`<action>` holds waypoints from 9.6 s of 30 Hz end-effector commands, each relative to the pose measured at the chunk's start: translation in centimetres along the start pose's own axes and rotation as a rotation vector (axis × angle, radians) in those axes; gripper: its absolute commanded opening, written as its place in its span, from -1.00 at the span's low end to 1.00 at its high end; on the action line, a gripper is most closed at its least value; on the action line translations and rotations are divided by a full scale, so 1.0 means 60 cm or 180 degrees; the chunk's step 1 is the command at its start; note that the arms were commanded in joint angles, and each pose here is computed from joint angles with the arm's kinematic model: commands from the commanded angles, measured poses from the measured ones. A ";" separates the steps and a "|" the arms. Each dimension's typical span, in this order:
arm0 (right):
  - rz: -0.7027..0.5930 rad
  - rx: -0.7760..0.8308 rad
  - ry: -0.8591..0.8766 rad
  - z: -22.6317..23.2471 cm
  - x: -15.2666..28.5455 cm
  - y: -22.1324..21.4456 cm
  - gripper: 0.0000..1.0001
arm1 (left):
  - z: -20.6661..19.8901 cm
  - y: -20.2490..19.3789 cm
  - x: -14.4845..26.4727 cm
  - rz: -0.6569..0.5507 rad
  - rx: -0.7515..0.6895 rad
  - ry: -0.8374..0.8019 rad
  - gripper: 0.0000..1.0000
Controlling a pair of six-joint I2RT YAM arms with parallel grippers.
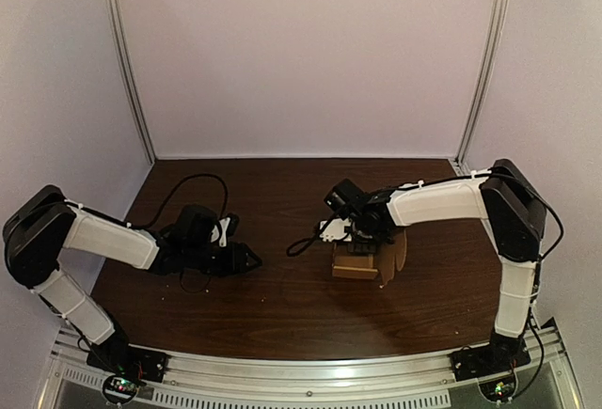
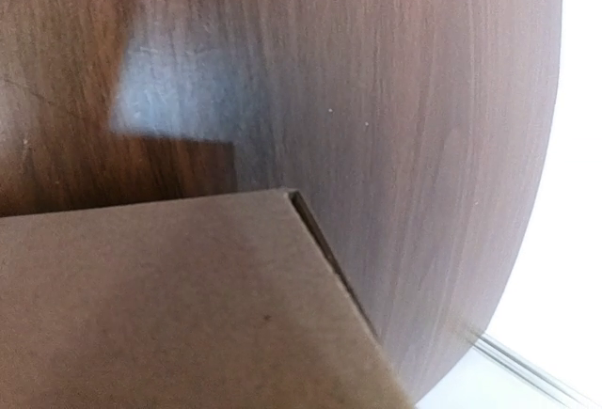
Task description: Fold the paper box
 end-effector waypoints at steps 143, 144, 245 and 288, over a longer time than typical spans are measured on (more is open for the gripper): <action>-0.1026 -0.0822 0.3453 -0.010 0.348 0.115 -1.00 | -0.250 0.168 0.161 -0.1047 -0.2624 -0.0426 0.61; -0.1013 -0.0778 0.3475 -0.005 0.350 0.113 -1.00 | -0.253 0.168 0.159 -0.1056 -0.2646 -0.0434 0.60; -0.1176 -0.0529 0.3344 0.021 0.393 0.068 -1.00 | -0.315 0.109 0.336 -0.1071 -0.3039 -0.0410 0.46; -0.1281 0.0097 0.3939 0.090 0.462 0.079 -1.00 | -0.339 0.061 0.137 -0.0391 -0.2985 -0.1574 -0.28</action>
Point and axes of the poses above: each gripper's point midway between its finger pads, its own x axis back along the fingers, its own z axis along the line the jaws close on, y = z × x, the point moved 4 cm from there along x, back along the fingers, and after that the axes turned 14 degrees about -x, right-handed, at the moved point
